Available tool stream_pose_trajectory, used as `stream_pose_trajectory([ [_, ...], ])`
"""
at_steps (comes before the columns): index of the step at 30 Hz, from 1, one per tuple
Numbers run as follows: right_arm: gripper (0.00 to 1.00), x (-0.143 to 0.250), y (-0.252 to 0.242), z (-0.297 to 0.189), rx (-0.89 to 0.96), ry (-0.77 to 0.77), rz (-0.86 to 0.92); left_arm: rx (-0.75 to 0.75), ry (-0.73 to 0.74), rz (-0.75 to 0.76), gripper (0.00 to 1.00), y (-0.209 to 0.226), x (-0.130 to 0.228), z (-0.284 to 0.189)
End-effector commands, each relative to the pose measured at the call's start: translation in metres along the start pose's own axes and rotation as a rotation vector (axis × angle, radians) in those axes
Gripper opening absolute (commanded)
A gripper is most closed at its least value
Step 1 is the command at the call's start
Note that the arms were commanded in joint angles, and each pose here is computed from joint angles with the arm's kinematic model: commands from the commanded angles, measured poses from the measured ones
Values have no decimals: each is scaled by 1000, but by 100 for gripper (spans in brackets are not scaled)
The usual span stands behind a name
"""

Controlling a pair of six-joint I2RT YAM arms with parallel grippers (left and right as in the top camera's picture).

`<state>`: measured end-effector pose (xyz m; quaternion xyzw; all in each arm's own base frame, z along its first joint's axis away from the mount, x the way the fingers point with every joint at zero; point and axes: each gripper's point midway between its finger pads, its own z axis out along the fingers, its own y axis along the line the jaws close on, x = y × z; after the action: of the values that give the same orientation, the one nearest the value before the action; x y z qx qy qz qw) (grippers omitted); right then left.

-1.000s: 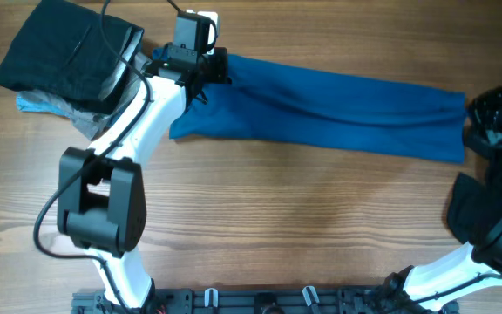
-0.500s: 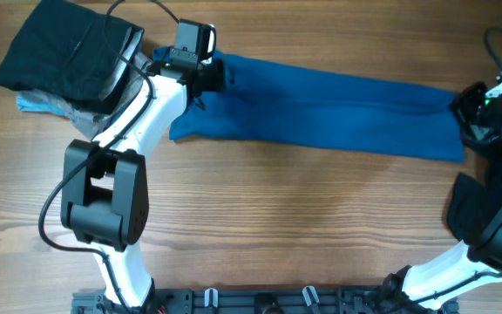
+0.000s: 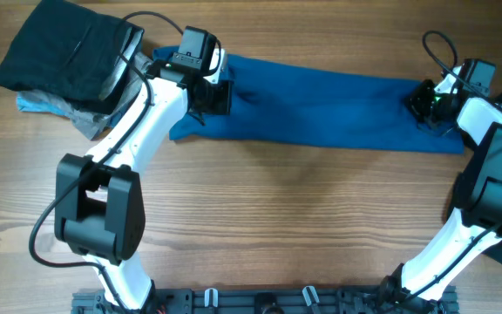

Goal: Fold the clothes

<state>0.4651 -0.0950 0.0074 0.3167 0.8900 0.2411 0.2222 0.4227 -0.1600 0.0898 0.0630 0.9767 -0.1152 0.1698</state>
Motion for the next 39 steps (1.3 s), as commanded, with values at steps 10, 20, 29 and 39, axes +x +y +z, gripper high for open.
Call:
stream_pose_trajectory([
  [10,58,-1,-36,-97,91,23,-62,-81,20,-127,55,61,2,-16],
  [20,80,-22,-92,-77,309,-35,-127,-69,56,-133,70,59,11,-17],
  [29,81,-36,-100,-61,303,-62,-284,-69,57,-133,73,59,11,-17],
  [39,56,8,-82,-28,48,100,-246,-69,56,-133,74,59,10,-17],
])
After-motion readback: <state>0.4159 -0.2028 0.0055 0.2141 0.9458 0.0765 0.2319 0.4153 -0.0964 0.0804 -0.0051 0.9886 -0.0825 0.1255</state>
